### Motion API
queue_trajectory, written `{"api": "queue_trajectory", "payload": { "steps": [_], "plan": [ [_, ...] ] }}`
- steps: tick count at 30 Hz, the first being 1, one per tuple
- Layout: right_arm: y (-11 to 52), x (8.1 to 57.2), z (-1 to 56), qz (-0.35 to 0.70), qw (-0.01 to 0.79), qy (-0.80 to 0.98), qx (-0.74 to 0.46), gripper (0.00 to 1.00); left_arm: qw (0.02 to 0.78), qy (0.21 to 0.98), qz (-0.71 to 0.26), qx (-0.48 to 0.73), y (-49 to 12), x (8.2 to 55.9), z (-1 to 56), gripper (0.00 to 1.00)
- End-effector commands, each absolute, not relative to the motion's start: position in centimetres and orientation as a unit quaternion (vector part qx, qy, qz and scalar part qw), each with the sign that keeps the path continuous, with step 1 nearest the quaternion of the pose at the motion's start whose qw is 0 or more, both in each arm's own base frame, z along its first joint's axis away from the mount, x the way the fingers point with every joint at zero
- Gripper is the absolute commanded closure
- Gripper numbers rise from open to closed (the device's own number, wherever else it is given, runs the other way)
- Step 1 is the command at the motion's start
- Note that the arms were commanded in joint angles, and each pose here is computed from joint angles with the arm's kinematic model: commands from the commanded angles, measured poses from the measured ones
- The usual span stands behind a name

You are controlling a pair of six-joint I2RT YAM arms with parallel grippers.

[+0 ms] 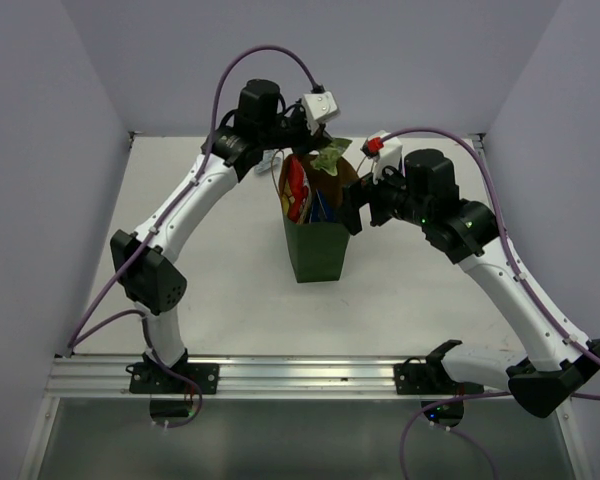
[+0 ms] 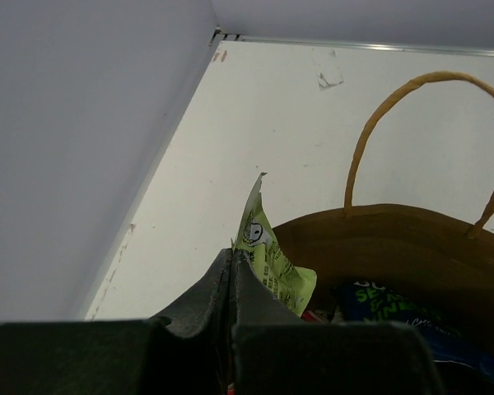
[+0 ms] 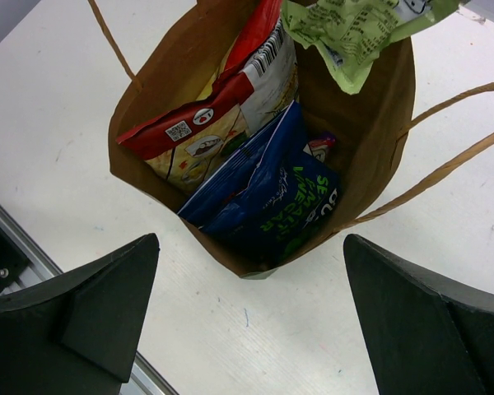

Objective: Place the snacks into the paper bag
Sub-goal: Place the snack in the paper bag.

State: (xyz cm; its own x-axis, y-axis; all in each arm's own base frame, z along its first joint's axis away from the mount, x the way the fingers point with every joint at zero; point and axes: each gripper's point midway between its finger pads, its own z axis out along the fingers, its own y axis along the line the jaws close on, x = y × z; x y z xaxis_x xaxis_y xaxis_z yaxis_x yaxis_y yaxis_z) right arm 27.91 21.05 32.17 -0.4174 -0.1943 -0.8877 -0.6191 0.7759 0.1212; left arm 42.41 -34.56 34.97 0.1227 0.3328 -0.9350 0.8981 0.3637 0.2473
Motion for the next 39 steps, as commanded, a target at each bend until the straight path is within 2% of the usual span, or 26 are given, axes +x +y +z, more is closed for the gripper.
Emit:
{"api": "queue_trajectory", "payload": {
  "steps": [1,7,13,14,23,32,39],
  "plan": [
    [21.4,27.8,33.4,0.234,0.492,0.798,-0.258,0.01,0.536,0.609,-0.259,0.524,-35.2,42.1,33.3,1.00],
    [21.3,27.8,33.3,0.233,0.491,0.799,-0.257,0.01,0.525,0.622,-0.248,0.526,-35.1,42.8,31.6,1.00],
    [21.3,27.8,33.3,0.232,0.492,0.799,-0.258,0.01,0.515,0.626,-0.250,0.530,-35.2,42.8,31.0,0.80],
    [21.4,27.8,33.3,0.233,0.491,0.799,-0.257,0.02,0.516,0.625,-0.251,0.530,-35.1,42.8,31.2,0.73],
    [21.5,27.8,33.3,0.235,0.491,0.798,-0.258,0.01,0.534,0.611,-0.271,0.517,-35.4,41.9,33.9,0.43],
    [21.4,27.6,33.4,0.236,0.493,0.796,-0.258,0.01,0.602,0.601,-0.286,0.440,-34.4,41.3,40.6,0.21],
    [21.2,27.5,32.9,0.232,0.490,0.800,-0.257,0.01,0.700,0.571,-0.259,0.341,-30.4,39.7,48.3,0.06]
  ]
}}
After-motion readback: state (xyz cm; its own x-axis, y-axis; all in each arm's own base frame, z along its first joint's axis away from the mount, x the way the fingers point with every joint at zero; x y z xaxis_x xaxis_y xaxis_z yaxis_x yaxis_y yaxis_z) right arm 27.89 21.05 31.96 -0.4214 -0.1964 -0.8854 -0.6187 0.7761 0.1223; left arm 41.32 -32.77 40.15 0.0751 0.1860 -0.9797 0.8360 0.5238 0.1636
